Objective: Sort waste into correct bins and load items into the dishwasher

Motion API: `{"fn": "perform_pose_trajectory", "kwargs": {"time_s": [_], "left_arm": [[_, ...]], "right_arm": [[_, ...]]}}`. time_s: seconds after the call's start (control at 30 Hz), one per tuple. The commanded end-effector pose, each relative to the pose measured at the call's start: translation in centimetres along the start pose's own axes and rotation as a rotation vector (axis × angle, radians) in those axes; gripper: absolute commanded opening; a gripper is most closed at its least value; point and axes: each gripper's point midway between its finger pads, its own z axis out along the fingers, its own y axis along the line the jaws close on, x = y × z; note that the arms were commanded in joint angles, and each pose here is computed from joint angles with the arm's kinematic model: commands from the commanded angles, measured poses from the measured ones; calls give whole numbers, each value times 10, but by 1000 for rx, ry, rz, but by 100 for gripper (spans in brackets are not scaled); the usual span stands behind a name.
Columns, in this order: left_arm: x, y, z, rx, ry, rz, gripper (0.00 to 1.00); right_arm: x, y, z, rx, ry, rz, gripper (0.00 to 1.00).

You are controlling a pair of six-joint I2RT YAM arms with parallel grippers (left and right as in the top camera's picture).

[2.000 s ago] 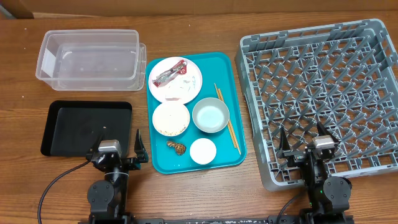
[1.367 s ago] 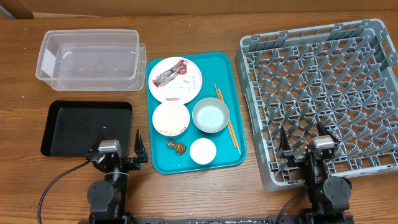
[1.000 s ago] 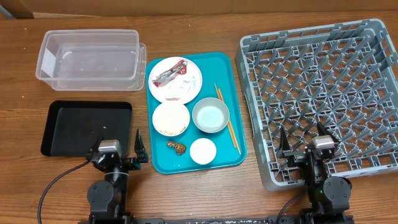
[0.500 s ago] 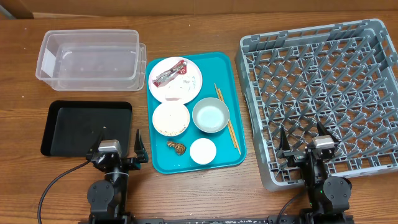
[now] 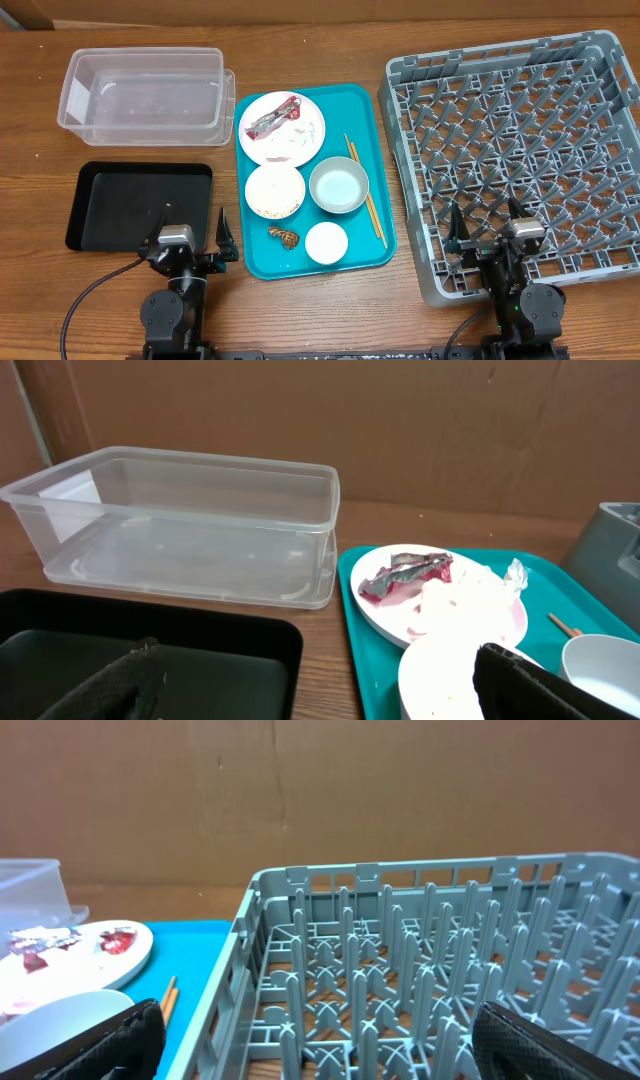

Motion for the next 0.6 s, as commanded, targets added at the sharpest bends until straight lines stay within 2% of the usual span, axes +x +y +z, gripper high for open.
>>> {"fn": "perform_pose_trajectory", "kwargs": {"time_s": [0.0, 0.2, 0.37, 0.57], "left_arm": [[0, -1, 0, 9, -4, -45, 100], [1, -1, -1, 5, 20, -60, 100], [4, 0, -6, -9, 126, -47, 100], [-11, -4, -5, -4, 223, 6, 100]], "right_arm": [[2, -3, 0, 15, 13, 62, 100], [-6, -2, -4, 20, 51, 141, 100], [-23, -1, -4, 26, 86, 168, 100], [-35, 3, 3, 26, 208, 174, 100]]}}
